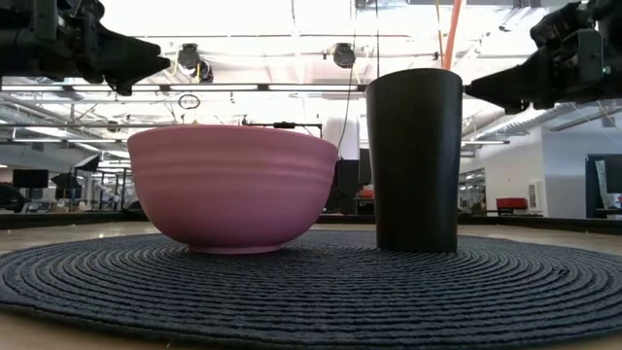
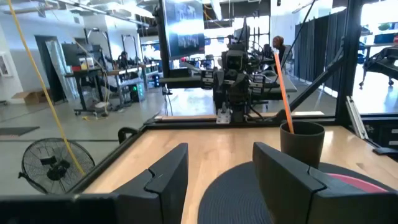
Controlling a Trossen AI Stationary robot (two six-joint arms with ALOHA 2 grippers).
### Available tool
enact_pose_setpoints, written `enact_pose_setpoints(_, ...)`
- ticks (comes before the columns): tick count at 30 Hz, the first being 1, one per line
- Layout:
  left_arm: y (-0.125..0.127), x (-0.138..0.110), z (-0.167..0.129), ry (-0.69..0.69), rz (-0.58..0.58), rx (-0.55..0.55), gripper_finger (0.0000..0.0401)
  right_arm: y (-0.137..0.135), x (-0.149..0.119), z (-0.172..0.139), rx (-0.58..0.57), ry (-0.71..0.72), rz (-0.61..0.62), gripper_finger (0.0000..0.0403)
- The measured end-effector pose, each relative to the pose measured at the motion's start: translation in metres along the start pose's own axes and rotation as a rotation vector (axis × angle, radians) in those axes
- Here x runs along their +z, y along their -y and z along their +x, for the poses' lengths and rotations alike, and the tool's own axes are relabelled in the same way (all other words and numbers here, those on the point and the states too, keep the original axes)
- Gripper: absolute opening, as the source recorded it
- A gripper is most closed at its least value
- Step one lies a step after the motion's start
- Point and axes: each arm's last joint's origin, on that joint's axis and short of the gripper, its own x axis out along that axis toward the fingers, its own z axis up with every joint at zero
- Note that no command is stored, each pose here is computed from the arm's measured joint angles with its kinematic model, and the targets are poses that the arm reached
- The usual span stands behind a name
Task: Pick & Place Utensil
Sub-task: Return to Home Position
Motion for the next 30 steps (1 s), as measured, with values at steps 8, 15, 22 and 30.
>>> enact_pose_setpoints(8, 0.0, -0.003, 0.0, -0.032, -0.007, -0.003, 0.0186, 0.0, -0.008, -0.003, 0.014, 0.015, 0.02, 0.0125)
enact_pose_setpoints(15, 0.001, -0.008, 0.0, -0.083, -0.001, -0.006, 0.0186, 0.001, -0.007, -0.004, 0.009, 0.036, 0.022, 0.0125)
enact_pose_setpoints(22, 0.001, -0.012, -0.005, -0.121, 0.003, -0.008, 0.0186, 0.0, -0.011, -0.004, 0.012, -0.003, 0.021, 0.0125)
enact_pose_setpoints(30, 0.002, -0.028, -0.013, -0.069, 0.003, -0.005, 0.0186, 0.0, -0.01, -0.004, 0.012, 0.021, 0.039, 0.0125)
